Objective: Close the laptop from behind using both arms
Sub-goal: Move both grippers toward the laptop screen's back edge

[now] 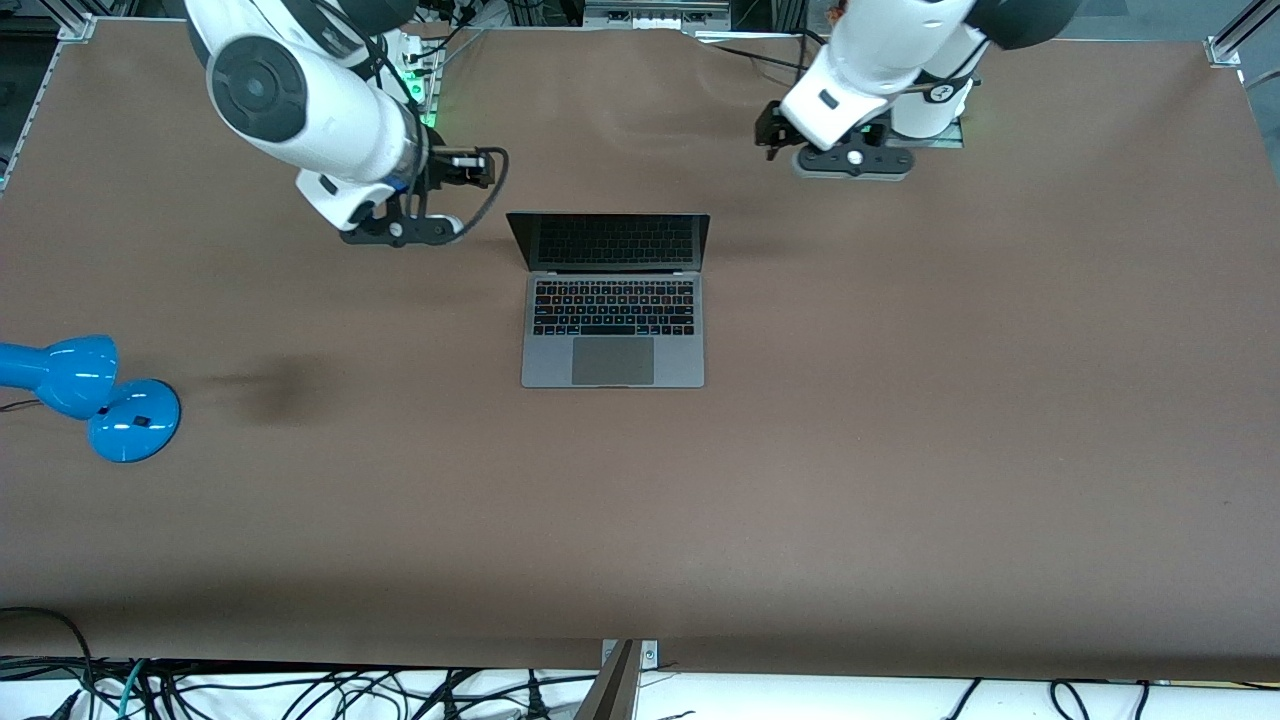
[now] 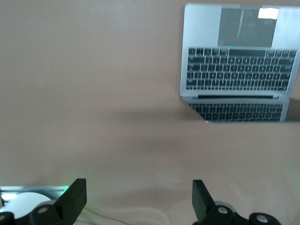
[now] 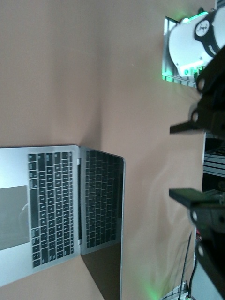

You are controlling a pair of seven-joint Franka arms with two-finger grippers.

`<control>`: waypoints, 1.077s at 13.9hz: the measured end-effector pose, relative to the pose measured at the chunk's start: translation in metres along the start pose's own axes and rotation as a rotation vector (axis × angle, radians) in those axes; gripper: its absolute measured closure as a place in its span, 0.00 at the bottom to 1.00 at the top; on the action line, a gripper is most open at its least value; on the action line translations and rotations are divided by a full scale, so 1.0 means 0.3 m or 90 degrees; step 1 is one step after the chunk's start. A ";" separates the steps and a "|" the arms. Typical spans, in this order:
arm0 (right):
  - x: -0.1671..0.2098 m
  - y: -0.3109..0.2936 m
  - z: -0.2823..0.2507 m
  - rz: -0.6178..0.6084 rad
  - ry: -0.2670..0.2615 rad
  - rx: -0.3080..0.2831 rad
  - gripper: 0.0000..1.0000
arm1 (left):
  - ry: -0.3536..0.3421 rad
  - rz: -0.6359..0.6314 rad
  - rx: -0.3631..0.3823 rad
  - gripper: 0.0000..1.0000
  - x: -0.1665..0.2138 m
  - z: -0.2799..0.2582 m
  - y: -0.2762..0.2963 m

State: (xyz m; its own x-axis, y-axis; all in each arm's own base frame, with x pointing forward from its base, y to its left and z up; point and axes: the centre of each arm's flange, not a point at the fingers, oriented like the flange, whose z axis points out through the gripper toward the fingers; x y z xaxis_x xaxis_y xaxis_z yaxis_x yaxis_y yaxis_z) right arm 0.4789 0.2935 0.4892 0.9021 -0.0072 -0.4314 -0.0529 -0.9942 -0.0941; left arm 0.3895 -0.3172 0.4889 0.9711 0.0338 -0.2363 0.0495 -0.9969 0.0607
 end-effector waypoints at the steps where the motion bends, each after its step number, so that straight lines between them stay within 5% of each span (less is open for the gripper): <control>1: 0.005 -0.011 0.041 0.007 -0.025 0.006 0.64 | -0.015 -0.002 0.002 0.02 -0.010 0.040 0.027; 3: 0.013 -0.028 0.128 0.012 -0.067 0.006 0.81 | -0.049 -0.003 0.003 0.04 -0.012 0.111 0.065; 4: 0.012 -0.042 0.163 0.008 -0.081 0.001 0.81 | -0.063 -0.004 0.003 0.10 -0.005 0.140 0.077; 12: 0.021 -0.135 0.351 -0.011 -0.145 -0.033 0.87 | -0.128 -0.077 -0.055 0.98 0.056 0.210 0.211; 15: 0.042 -0.151 0.407 -0.014 -0.161 -0.039 0.89 | -0.141 -0.097 -0.072 0.99 0.084 0.258 0.254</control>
State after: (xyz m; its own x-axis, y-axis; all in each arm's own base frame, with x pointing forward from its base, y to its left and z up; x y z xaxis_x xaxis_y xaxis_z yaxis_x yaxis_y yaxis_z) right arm 0.4403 0.3515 0.3785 0.7668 0.0333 -0.6411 -0.0025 -0.9985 -0.0549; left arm 0.3996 -0.3979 0.4125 0.8763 0.1535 -0.4566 0.2282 -0.9670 0.1129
